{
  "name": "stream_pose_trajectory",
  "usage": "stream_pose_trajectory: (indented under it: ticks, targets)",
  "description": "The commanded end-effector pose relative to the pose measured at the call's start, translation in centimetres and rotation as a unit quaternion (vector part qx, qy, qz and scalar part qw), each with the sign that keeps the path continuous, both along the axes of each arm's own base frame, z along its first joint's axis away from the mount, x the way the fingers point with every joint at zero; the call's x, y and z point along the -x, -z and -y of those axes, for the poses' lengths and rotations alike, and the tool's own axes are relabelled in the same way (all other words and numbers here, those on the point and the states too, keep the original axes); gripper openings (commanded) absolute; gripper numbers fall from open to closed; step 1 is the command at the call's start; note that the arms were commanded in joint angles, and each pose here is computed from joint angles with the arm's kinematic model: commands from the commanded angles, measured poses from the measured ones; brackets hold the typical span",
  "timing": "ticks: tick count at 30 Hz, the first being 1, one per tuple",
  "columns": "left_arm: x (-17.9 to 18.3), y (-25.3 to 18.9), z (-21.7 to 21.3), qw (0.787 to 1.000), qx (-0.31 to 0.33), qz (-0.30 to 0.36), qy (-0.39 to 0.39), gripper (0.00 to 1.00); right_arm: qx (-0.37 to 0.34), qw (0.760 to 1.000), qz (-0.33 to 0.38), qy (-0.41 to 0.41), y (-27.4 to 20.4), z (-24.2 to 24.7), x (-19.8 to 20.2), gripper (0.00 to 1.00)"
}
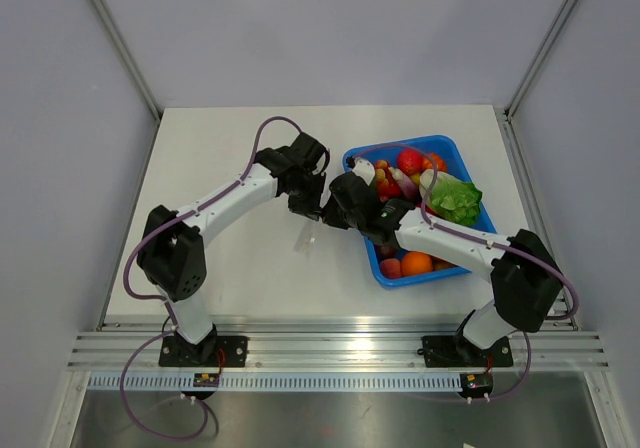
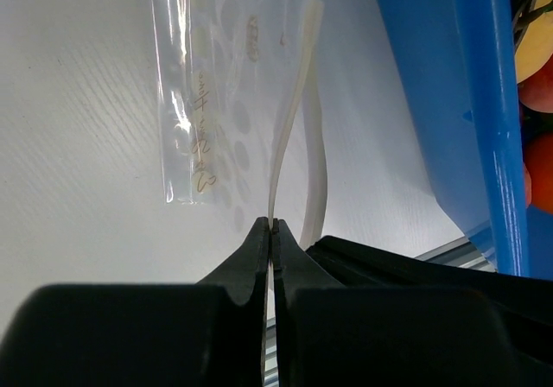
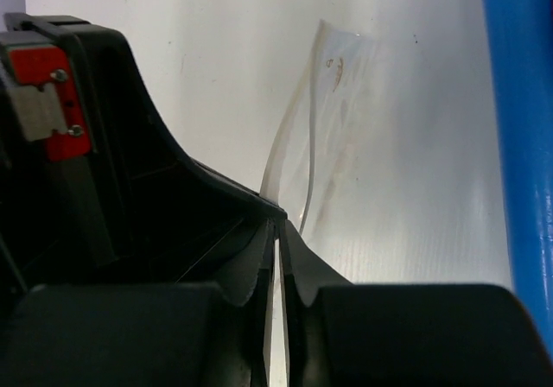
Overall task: Place the food in the zip-top bag and seal the zipper
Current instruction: Open the zipper of the food storage bag at the center of the board.
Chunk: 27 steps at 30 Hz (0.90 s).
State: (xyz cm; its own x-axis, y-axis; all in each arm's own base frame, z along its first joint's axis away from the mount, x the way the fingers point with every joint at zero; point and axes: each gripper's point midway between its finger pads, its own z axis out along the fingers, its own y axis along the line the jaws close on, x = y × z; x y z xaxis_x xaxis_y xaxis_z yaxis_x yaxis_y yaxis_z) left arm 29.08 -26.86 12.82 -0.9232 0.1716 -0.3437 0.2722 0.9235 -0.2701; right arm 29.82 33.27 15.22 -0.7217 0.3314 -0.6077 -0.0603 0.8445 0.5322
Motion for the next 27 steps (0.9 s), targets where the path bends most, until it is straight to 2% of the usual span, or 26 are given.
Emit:
stream_pose_trajectory:
  ticks: [1, 11, 18, 27]
  targets:
    - [-1.0, -2.2, 0.6, 0.999, 0.016, 0.033, -0.003, 0.00, -0.017, 1.000, 0.010, -0.003, -1.2, -1.2, -0.5, 0.11]
    - [-0.5, -4.2, 0.7, 0.998, 0.035, 0.046, 0.005, 0.00, 0.004, 1.000, 0.015, 0.011, -0.3, -1.4, -2.1, 0.07]
    - [-0.2, -4.9, 1.1, 0.998, 0.050, 0.046, 0.014, 0.00, -0.038, 0.999, 0.012, 0.006, -1.0, -2.4, -4.1, 0.08]
    - [-0.7, -5.6, 0.5, 0.997, 0.041, 0.066, 0.007, 0.00, -0.062, 0.997, -0.049, -0.017, 2.6, -4.0, -2.8, 0.12]
